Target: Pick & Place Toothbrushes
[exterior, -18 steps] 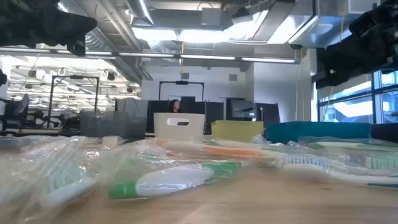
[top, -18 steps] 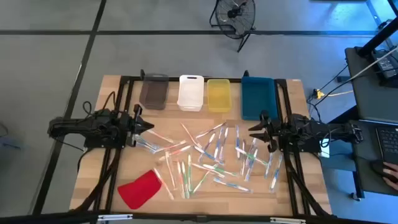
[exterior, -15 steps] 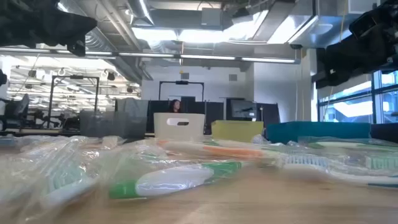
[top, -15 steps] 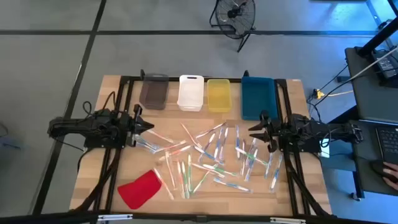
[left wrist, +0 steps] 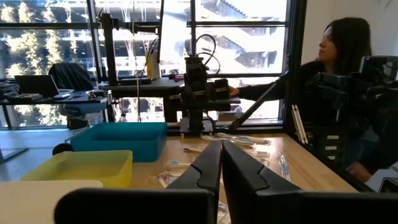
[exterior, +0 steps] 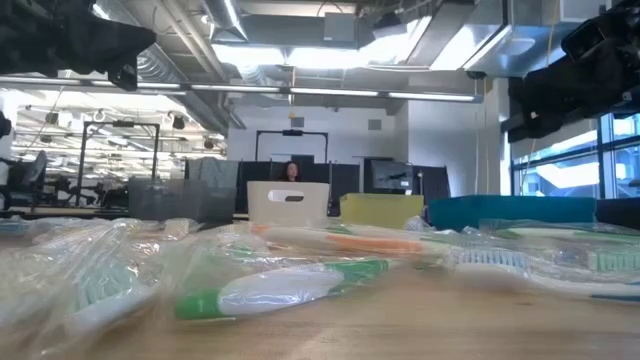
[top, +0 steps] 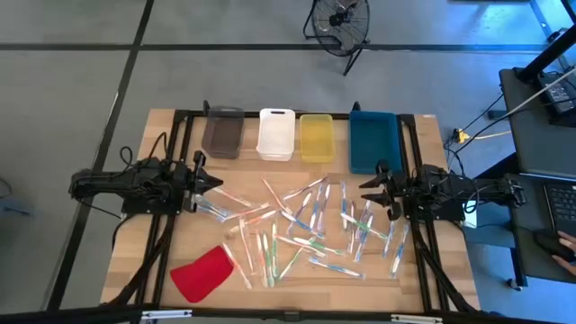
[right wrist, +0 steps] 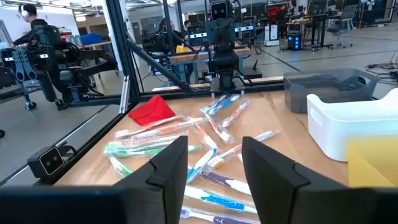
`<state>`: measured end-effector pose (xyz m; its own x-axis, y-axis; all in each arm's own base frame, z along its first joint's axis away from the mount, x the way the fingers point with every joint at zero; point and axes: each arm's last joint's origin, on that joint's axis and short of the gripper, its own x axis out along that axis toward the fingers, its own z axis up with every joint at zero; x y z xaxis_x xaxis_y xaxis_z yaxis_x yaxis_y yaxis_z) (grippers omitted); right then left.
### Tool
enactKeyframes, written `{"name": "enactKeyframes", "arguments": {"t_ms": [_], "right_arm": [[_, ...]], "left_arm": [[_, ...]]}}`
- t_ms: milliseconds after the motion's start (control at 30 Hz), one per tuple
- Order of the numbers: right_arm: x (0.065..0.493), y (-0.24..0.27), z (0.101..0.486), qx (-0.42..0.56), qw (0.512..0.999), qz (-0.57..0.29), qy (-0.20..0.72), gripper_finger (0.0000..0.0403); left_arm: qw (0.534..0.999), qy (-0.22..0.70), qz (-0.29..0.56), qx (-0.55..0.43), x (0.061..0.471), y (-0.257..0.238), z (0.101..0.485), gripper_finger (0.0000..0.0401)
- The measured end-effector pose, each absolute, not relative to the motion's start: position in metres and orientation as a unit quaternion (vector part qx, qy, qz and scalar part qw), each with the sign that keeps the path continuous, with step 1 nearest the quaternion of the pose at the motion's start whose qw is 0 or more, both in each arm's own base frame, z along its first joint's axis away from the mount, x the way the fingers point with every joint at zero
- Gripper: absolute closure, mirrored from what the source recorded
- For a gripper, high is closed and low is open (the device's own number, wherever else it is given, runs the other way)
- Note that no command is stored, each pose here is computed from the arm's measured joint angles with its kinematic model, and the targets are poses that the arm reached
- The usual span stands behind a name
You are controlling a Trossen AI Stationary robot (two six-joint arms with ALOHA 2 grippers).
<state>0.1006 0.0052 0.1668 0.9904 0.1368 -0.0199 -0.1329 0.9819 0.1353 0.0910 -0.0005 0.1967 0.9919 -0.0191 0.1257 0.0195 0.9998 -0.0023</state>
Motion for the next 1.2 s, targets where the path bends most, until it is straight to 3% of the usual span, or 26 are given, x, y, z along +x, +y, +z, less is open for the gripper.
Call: {"name": "enactKeyframes", "arguments": {"t_ms": [833, 1200], "right_arm": [[0.1006, 0.0052, 0.1668, 0.067, 0.995, 0.068, 0.014, 0.0210], [0.1006, 0.0052, 0.1668, 0.067, 0.995, 0.068, 0.014, 0.0212]], "left_arm": [[0.998, -0.063, -0.010, -0.002, 0.0910, -0.0005, 0.1967, 0.0389], [0.998, -0.063, -0.010, -0.002, 0.0910, -0.0005, 0.1967, 0.0393]]}}
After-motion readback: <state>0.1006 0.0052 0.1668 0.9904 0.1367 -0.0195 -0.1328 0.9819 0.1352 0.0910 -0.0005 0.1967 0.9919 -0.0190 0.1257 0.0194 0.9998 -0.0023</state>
